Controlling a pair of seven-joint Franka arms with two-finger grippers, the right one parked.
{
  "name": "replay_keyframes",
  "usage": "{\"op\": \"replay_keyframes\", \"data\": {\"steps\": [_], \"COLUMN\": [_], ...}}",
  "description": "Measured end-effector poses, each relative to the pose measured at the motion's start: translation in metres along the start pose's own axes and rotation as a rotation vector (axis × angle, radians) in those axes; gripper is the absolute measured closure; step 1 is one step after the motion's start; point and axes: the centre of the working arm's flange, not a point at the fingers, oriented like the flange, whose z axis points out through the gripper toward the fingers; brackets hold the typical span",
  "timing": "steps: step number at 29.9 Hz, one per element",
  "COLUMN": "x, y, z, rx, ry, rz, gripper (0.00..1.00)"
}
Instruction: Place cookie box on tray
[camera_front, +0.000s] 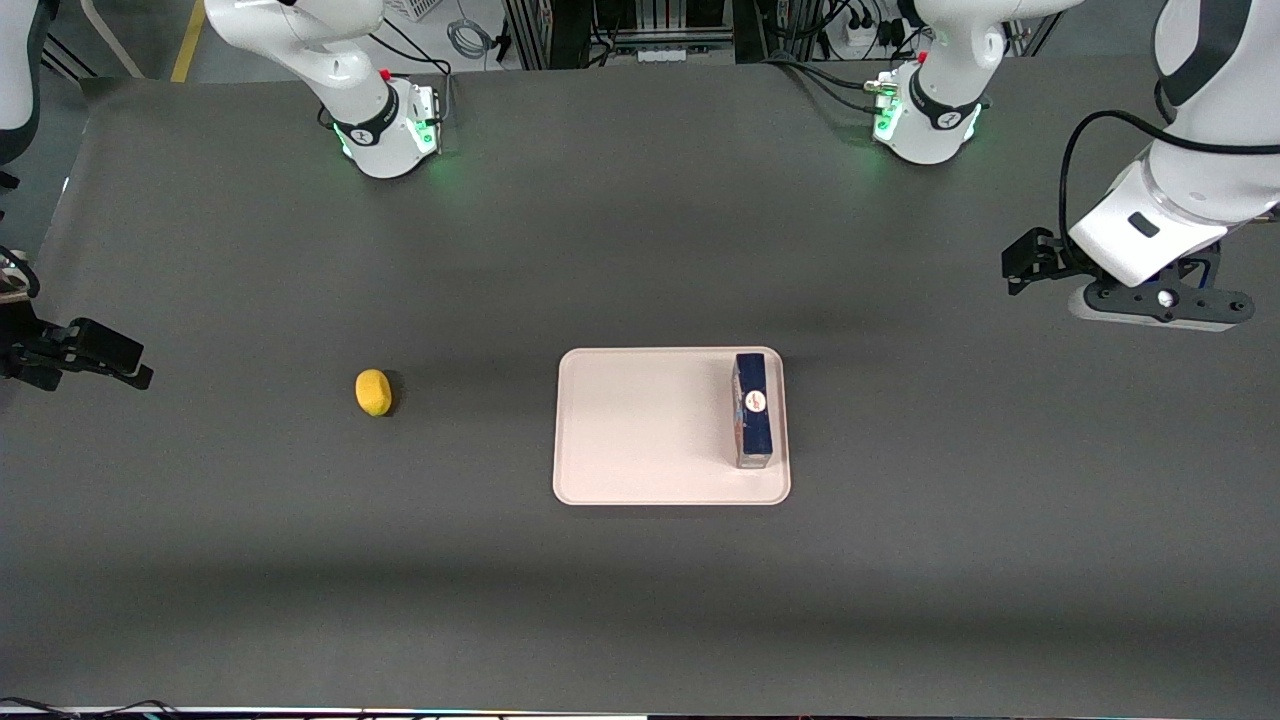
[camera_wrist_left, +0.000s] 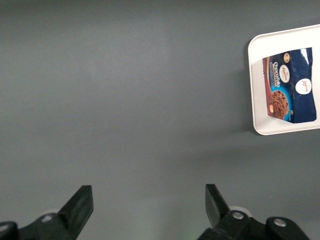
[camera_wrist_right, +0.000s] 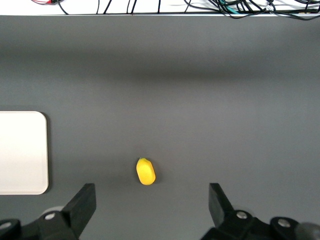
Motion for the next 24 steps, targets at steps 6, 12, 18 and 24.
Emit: {"op": "replay_keyframes", "data": {"steps": [6, 12, 18, 24], "x": [0.0012, 0.0011, 0.0011, 0.0011], "y": [-0.0033, -0.0048, -0.0041, -0.0017], "z": [0.0031, 0.0032, 0.0031, 0.0030], "rx": [-0.005, -0.006, -0.007, -0.007], "ry": [-0.006, -0.007, -0.007, -0.006], "rz": [-0.006, -0.009, -0.008, -0.004], "gripper": [0.00, 0.00, 0.00, 0.00]}}
